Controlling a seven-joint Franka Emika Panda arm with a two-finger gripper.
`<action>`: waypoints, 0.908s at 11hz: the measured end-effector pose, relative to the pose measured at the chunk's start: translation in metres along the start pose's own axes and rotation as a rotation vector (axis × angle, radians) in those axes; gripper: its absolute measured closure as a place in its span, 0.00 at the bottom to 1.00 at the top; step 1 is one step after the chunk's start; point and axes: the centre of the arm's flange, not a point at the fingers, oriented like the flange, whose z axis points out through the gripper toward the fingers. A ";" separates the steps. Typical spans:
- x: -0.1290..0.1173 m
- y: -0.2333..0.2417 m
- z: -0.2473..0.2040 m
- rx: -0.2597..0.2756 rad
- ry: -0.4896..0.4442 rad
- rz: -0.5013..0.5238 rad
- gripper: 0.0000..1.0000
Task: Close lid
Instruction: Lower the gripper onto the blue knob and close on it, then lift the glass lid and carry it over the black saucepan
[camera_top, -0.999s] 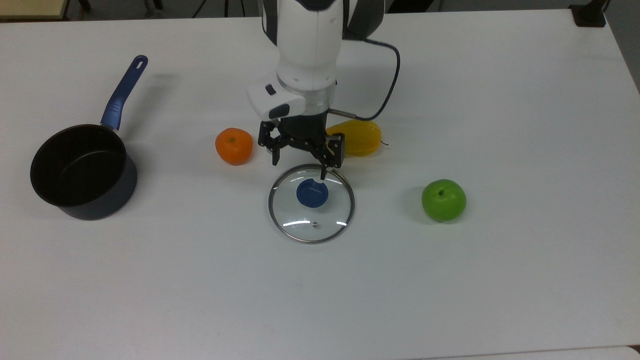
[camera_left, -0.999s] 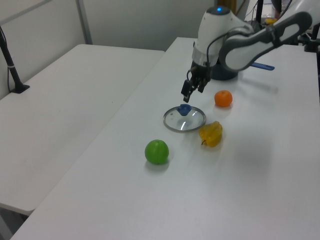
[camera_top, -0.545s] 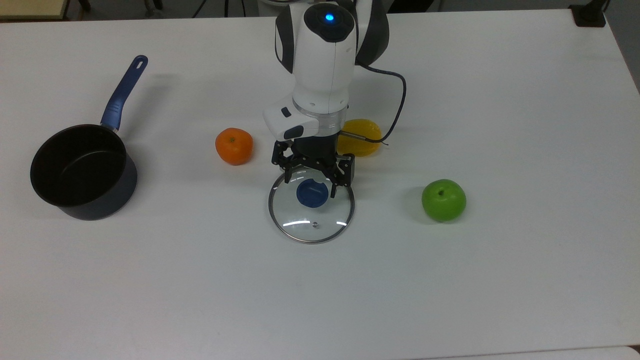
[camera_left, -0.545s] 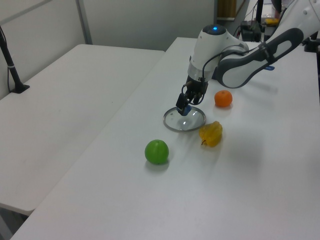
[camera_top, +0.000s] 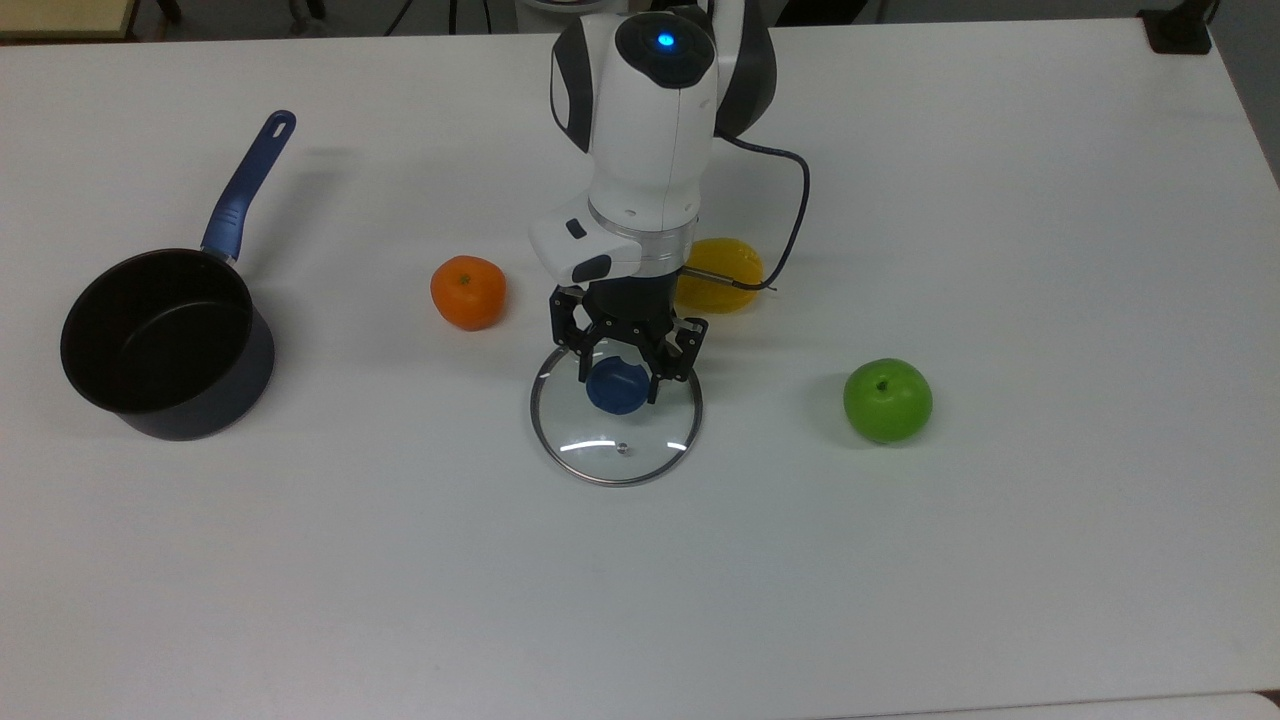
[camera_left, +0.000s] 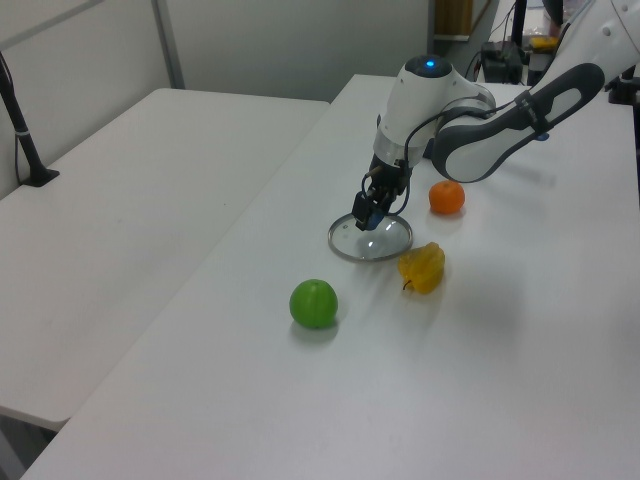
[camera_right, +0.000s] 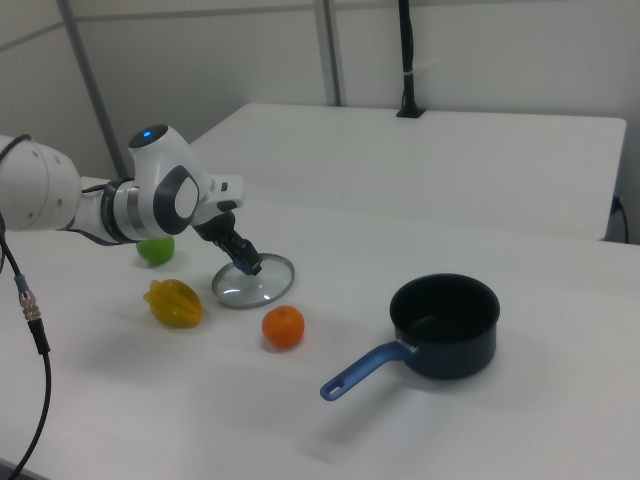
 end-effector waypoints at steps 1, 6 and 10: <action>0.000 0.000 0.000 0.001 0.003 -0.001 0.34; 0.008 0.000 -0.010 0.008 0.021 0.006 0.34; 0.050 0.042 -0.077 -0.032 0.029 0.086 0.34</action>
